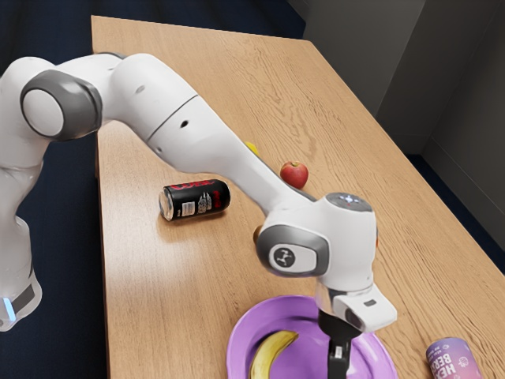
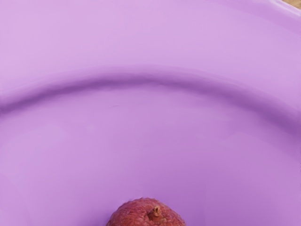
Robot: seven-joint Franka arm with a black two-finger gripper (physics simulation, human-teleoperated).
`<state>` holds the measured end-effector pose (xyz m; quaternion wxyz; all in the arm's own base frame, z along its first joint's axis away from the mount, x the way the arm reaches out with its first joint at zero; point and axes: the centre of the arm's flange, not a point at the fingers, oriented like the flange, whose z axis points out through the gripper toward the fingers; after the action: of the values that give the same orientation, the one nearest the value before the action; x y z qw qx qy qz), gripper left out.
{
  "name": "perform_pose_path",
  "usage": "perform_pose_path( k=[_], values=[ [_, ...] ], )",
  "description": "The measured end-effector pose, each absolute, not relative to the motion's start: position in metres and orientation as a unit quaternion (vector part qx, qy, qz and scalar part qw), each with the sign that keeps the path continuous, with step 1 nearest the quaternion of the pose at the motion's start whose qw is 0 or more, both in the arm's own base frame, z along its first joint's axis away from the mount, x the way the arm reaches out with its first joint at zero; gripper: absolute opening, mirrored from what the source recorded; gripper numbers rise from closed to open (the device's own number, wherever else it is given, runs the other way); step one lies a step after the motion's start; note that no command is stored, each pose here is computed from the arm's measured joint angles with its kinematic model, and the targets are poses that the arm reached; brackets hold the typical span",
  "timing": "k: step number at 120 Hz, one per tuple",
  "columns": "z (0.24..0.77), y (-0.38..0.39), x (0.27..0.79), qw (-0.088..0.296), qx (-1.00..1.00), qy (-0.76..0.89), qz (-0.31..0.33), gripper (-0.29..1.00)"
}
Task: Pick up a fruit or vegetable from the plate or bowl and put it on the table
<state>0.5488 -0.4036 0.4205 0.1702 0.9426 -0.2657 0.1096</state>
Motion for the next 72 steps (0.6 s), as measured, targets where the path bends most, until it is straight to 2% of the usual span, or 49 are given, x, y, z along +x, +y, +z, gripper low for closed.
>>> perform_pose_path(
  k=[26, 34, 42, 52, 72],
  values=[
    [0.420, -0.405, 0.551, 0.171, 0.942, -0.269, 0.110, 0.70],
    [0.417, -0.405, 0.552, 0.167, 0.941, -0.271, 0.110, 0.74],
    [0.417, -0.404, 0.555, 0.163, 0.940, -0.277, 0.114, 0.87],
    [0.422, -0.406, 0.557, 0.159, 0.938, -0.284, 0.121, 0.71],
    [0.426, -0.408, 0.557, 0.150, 0.935, -0.294, 0.128, 0.70]
  ],
)
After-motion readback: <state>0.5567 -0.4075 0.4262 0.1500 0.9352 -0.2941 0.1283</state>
